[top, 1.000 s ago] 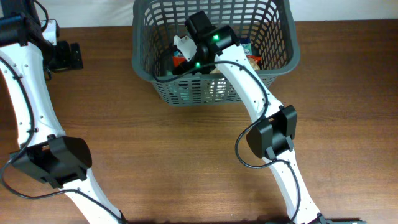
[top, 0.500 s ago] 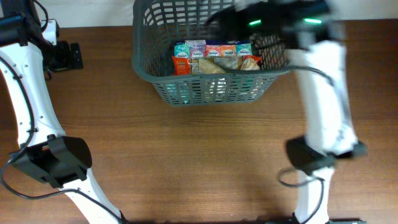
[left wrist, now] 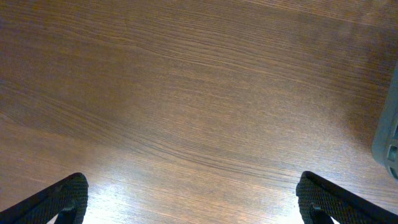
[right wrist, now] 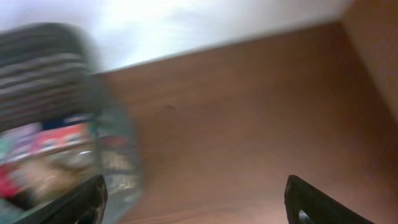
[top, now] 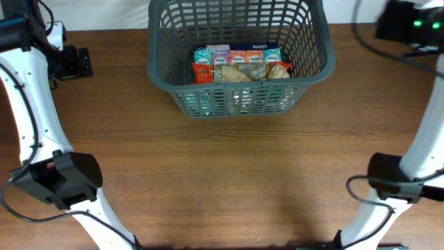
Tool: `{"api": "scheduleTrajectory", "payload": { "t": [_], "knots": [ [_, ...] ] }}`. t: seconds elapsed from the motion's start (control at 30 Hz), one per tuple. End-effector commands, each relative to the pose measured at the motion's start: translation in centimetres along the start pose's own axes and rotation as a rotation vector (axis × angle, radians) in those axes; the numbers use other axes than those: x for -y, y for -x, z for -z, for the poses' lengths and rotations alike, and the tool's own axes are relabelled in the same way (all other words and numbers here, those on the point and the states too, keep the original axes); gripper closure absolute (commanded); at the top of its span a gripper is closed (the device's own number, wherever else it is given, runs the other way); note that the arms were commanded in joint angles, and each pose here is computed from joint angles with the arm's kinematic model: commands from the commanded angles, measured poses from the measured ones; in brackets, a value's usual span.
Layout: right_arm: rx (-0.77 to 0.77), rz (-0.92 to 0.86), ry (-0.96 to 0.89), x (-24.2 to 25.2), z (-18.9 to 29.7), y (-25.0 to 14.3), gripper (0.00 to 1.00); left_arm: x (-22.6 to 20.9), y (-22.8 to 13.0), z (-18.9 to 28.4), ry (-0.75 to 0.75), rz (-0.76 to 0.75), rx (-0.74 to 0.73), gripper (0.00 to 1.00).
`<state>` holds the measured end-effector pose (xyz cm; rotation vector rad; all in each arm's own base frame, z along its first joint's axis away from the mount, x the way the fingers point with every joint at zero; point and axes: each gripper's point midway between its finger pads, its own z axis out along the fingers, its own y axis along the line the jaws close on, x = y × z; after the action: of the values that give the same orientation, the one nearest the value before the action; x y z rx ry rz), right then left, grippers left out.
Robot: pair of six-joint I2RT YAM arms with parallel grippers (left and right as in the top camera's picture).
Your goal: Pack container
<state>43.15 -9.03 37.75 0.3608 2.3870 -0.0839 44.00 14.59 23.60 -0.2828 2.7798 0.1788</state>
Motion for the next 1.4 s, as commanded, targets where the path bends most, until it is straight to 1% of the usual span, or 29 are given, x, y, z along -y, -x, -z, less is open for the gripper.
{"api": "scheduleTrajectory", "payload": {
  "t": [0.0,0.2,0.8,0.9,1.03,1.13,1.23,1.37],
  "knots": [
    [-0.039,-0.094,-0.086,4.5,-0.9,-0.6,0.01,-0.1,0.0,0.0,-0.006,0.017,0.000,0.01],
    [-0.058,-0.141,-0.098,6.8,-0.8,-1.1,0.01,-0.1,0.0,0.0,-0.006,0.017,0.000,0.01],
    [-0.061,-0.139,-0.097,6.7,-1.0,-1.1,0.01,-0.1,0.0,0.0,-0.006,0.017,0.000,0.01],
    [-0.053,-0.141,-0.140,7.5,-0.6,-1.1,0.01,-0.1,0.0,0.0,-0.006,0.017,0.000,0.01],
    [0.031,-0.137,-0.133,7.1,3.1,-0.4,0.01,-0.1,0.0,0.0,-0.006,0.017,0.000,0.01],
    [0.167,-0.135,-0.100,6.3,7.8,1.0,0.01,-0.1,0.0,0.0,-0.006,0.017,0.000,0.01],
    [0.338,-0.129,-0.077,5.7,13.0,2.6,0.01,-0.1,0.0,0.0,-0.006,0.017,-0.001,0.01],
    [0.499,-0.107,-0.005,4.2,18.9,2.5,0.01,-0.1,0.0,0.0,-0.006,0.017,-0.001,0.01]
  ]
}}
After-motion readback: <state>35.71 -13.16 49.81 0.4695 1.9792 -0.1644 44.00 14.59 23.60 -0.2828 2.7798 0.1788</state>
